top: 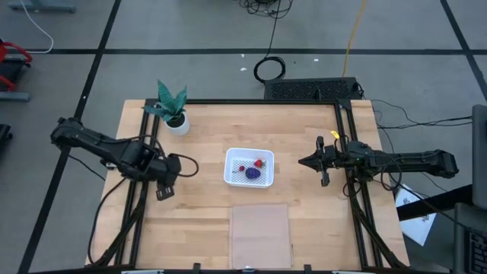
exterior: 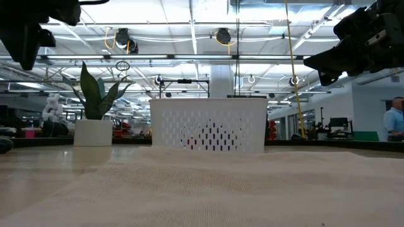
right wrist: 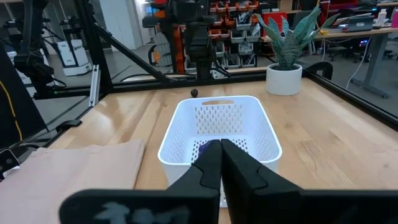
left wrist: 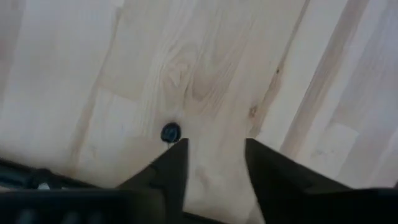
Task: Pick and placing Produce into tupperware
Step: Put the black cherry into the white bin
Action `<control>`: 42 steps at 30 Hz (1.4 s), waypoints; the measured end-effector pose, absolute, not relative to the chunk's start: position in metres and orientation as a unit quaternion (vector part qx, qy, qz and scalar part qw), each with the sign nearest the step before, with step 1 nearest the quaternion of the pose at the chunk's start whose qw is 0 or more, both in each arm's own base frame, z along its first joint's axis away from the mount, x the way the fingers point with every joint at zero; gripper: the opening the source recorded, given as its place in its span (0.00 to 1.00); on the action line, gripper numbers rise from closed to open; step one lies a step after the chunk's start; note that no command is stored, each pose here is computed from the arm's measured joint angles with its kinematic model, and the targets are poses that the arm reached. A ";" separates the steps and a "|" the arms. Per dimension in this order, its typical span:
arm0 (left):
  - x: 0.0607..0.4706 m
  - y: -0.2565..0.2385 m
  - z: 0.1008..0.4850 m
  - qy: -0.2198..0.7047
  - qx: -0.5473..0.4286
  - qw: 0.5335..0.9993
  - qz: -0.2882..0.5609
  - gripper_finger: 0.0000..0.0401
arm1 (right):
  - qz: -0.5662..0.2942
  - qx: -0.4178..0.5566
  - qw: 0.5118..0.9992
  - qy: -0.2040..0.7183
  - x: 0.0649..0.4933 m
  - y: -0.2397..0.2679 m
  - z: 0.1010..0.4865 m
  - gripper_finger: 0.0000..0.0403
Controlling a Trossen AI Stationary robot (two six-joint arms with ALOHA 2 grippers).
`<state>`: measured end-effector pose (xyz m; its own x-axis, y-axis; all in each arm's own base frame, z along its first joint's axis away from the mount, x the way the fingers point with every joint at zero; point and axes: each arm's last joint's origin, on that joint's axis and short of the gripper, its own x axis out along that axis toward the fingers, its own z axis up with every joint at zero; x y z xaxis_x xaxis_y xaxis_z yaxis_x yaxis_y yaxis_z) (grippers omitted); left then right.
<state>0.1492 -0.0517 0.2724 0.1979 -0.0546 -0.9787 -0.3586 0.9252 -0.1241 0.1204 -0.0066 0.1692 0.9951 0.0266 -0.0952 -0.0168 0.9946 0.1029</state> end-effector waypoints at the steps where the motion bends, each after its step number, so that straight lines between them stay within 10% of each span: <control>1: 0.150 -0.053 0.272 0.624 -0.155 0.760 0.096 0.44 | 0.011 0.051 0.997 0.048 0.120 -0.007 0.169 0.00; 13: 0.158 -0.068 0.260 0.641 -0.107 0.753 0.104 0.85 | 0.011 0.051 0.997 0.050 0.121 -0.007 0.169 0.00; 42: 0.131 -0.064 0.168 0.637 -0.163 0.738 0.152 0.84 | 0.010 0.052 0.997 0.053 0.121 -0.007 0.168 0.00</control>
